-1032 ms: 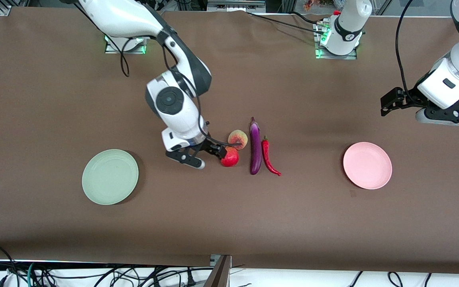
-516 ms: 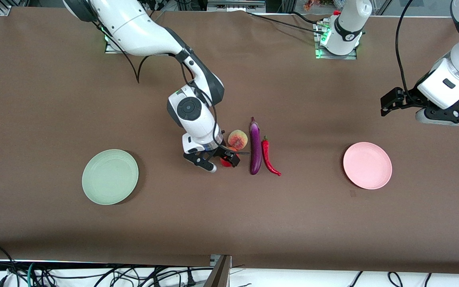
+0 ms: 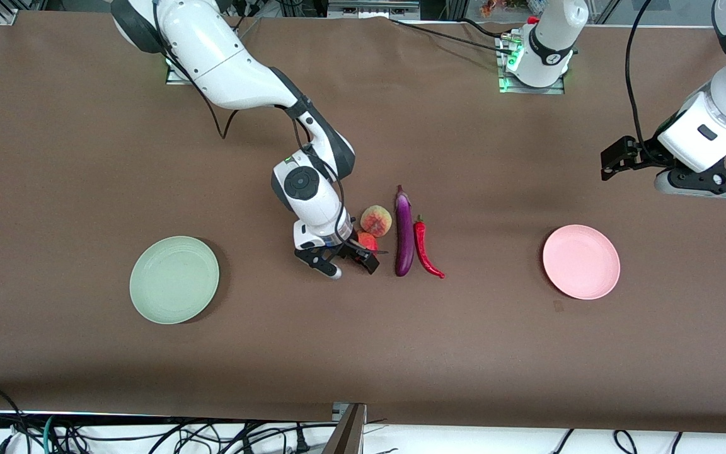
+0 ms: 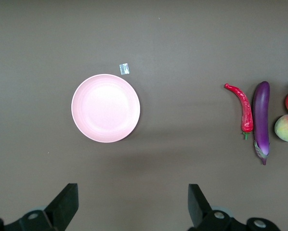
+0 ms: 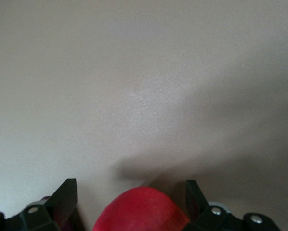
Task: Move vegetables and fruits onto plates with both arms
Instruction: 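Close the right gripper on the red apple and lift it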
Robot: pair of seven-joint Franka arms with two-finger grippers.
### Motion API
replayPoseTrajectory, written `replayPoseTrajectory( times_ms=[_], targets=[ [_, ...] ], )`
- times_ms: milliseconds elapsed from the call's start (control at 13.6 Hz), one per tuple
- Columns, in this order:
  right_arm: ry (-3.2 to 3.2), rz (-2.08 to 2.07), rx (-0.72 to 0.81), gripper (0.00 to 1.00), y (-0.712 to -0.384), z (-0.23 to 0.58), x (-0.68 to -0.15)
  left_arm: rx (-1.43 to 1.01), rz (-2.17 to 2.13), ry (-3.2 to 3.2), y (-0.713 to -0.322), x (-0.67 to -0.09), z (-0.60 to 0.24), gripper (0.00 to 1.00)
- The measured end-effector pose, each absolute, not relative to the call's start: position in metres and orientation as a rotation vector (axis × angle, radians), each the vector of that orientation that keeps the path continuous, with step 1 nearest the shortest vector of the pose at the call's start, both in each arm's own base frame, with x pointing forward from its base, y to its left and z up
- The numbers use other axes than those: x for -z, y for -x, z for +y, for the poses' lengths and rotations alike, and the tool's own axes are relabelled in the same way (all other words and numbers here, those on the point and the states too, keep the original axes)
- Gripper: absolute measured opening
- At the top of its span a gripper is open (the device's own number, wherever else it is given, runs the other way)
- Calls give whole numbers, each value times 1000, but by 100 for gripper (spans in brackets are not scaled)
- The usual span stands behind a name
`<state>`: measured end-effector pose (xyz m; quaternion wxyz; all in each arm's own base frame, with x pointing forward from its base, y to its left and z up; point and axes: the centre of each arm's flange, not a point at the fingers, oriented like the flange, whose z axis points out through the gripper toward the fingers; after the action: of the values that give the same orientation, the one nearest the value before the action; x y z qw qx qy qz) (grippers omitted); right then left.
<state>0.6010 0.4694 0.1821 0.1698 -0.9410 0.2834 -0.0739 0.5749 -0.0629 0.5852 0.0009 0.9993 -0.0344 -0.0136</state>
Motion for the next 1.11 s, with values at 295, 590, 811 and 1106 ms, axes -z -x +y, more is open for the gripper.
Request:
replayPoseTrajectory(
  times_ms=[295,590,811,1106],
  targets=[
    [2656,833,201,81,-594,480,-183,51,-89,-3139,-577,-583,-56,100],
    [2656,826,188,75,-581,496,-183,54,-77,-3139,-577,-582,-52,100],
    [2657,830,194,72,-582,494,-183,55,-77,-3139,-577,-582,-52,100],
    [2655,832,198,72,-584,493,-184,56,-77,-3139,-577,-582,-52,100]
  ],
)
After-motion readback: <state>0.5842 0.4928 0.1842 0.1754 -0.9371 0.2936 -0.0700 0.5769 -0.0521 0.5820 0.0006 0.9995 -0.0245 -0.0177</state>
